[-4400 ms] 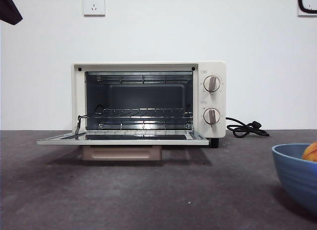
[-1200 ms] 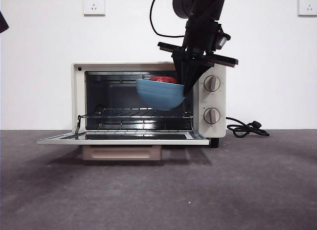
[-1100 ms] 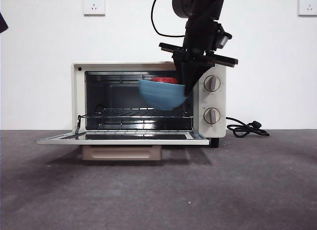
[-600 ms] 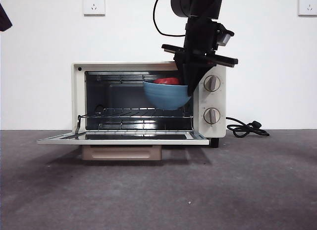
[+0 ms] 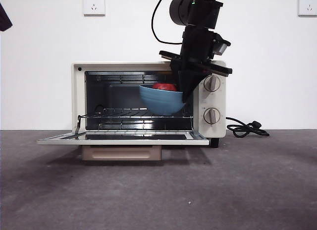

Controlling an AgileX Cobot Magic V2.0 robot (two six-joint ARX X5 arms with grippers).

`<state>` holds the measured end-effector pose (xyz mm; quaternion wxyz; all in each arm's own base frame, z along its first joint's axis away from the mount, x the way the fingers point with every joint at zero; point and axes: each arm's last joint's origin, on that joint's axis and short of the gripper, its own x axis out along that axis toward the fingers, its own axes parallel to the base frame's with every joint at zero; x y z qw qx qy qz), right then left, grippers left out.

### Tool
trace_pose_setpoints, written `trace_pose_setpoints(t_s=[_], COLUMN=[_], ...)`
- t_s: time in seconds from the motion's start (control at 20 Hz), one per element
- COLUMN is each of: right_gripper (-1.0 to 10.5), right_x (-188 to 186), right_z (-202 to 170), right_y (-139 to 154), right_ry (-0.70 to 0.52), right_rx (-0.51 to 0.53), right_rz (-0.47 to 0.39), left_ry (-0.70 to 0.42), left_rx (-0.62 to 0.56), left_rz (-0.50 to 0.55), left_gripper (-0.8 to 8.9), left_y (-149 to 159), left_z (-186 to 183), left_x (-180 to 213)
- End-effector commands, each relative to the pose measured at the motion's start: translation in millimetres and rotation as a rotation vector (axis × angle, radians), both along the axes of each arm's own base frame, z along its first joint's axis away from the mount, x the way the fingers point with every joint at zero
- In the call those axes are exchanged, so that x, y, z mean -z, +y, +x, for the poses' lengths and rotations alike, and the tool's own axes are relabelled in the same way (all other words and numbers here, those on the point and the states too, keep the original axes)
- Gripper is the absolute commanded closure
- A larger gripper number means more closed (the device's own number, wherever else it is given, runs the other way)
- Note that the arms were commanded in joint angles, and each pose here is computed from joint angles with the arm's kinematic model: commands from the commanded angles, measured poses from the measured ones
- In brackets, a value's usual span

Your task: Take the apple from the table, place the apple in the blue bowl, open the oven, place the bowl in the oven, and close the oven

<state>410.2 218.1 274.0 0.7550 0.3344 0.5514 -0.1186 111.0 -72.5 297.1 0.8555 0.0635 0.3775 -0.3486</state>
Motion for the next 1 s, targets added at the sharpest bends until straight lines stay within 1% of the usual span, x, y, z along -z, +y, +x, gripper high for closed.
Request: trace_pose_setpoints(t_s=[0.05, 0.15, 0.4, 0.5, 0.75, 1.0], right_gripper=[8.4, 7.9, 7.9, 7.9, 7.9, 7.9], right_x=[6.8, 6.8, 4.8, 4.1, 0.5, -6.8], right_z=[2.3, 2.3, 0.5, 0.0, -1.3, -4.6], right_y=[2.1, 2.1, 4.2, 3.8, 2.9, 3.8], right_ry=[0.009, 0.009, -0.008, -0.015, -0.033, -0.066], right_rx=[-0.006, -0.006, -0.015, -0.048, -0.092, -0.119], right_rz=[-0.012, -0.012, -0.034, -0.052, -0.078, -0.106], left_ry=[-0.006, -0.006, -0.005, -0.001, 0.017, 0.016], left_rx=[0.01, 0.01, 0.01, 0.01, 0.009, 0.009], left_rz=[0.002, 0.002, 0.002, 0.005, 0.015, 0.015], left_gripper=[8.19, 8.19, 8.19, 8.19, 8.19, 8.19], left_y=[-0.2, -0.2, -0.2, 0.0, 0.7, 0.7], left_z=[0.0, 0.1, 0.0, -0.3, -1.5, -1.4], left_x=[1.4, 1.4, 1.5, 1.8, 3.2, 3.1])
